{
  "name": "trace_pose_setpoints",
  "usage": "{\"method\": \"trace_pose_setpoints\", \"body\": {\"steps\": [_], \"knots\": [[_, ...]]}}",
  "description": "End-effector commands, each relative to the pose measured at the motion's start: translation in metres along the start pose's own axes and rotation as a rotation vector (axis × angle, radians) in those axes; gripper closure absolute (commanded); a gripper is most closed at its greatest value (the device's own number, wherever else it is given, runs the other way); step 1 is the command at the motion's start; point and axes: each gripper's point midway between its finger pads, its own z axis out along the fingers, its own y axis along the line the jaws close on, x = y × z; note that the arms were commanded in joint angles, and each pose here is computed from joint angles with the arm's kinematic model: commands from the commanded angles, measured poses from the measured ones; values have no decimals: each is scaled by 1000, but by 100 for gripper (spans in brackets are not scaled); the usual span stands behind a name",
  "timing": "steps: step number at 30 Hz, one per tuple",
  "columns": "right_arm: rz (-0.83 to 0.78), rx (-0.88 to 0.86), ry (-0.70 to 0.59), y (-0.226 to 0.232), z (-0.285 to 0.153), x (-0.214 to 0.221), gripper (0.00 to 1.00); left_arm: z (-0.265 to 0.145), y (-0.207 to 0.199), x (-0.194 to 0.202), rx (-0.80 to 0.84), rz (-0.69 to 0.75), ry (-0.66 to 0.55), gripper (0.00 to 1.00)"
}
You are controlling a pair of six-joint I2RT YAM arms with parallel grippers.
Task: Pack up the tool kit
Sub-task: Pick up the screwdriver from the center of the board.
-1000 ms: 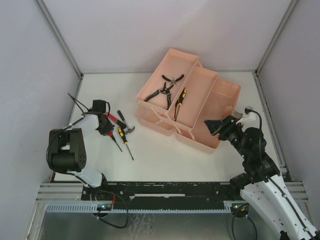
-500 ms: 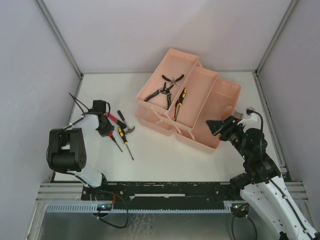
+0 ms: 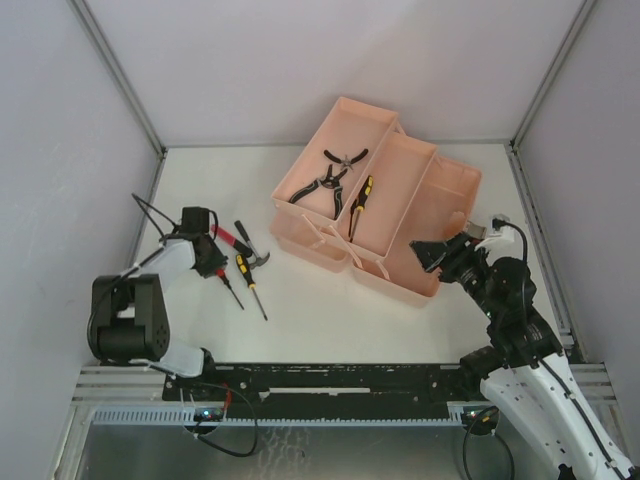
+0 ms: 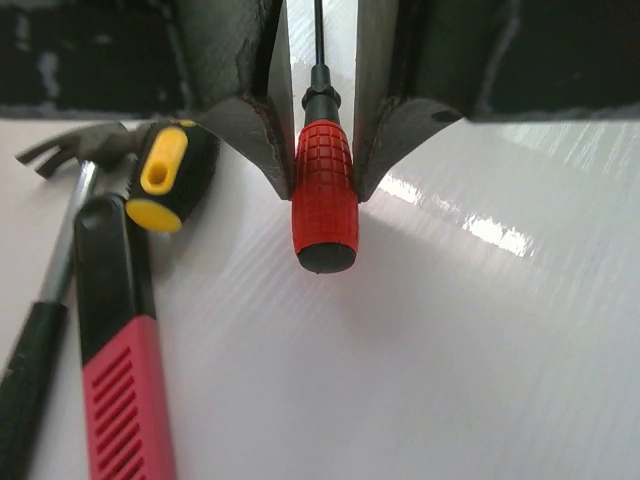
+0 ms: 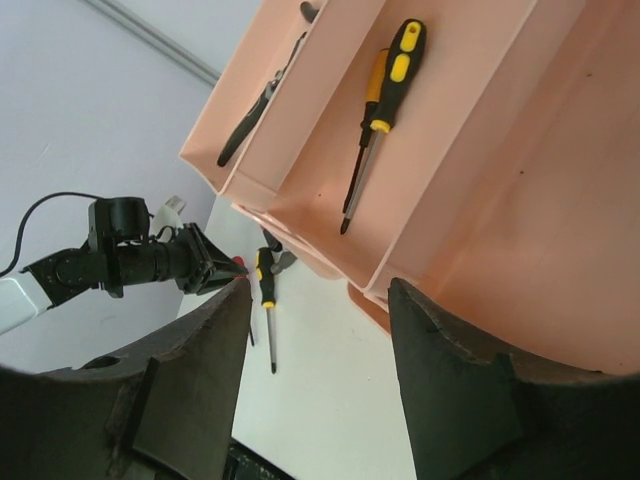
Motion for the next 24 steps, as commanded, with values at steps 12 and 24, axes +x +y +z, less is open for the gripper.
{"method": "trace_pose_setpoints", "body": {"steps": [12,24], "knots": [[-55,-297,86,49,4,14,38,-82,-16,-7,295,-108,-234,100],[-242,-552,179,97,-1,48,38,-159,-58,14,606,-144,-322,100]]}}
